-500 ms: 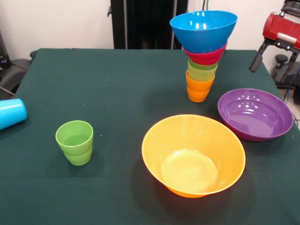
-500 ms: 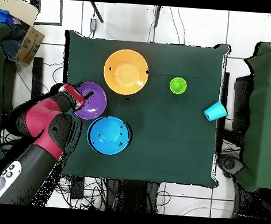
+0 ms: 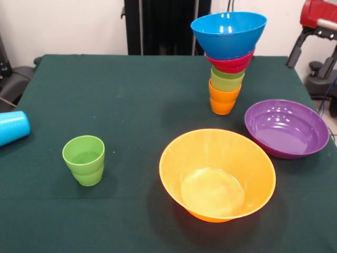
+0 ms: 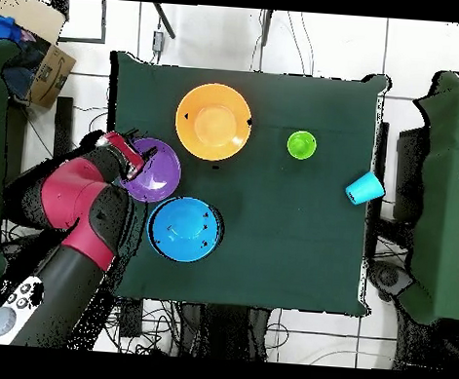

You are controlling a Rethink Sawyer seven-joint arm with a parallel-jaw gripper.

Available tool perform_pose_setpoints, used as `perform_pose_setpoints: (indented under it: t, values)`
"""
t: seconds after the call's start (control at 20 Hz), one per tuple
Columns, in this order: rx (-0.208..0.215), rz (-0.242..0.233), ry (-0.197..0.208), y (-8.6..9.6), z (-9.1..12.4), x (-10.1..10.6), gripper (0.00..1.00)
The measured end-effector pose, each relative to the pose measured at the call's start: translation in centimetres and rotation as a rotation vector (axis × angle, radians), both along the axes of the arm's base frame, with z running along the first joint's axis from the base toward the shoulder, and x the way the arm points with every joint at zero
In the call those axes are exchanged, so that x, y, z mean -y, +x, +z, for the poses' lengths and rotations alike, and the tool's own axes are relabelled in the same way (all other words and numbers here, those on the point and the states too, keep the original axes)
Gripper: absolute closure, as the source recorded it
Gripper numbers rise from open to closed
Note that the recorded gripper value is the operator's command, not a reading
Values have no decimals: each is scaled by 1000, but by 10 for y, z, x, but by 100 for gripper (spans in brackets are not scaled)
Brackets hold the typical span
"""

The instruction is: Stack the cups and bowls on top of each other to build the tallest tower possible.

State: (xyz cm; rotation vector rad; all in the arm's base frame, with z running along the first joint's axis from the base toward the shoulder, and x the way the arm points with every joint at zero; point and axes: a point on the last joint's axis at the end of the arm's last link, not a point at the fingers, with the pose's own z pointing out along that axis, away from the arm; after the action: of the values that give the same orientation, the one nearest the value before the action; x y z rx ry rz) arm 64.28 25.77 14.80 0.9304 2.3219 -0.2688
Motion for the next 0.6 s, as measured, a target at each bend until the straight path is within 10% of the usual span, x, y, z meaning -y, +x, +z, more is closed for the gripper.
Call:
perform_pose_setpoints:
  t: [0.6]
  values:
    - [-20,59,-23,-19,-21,-32,0]
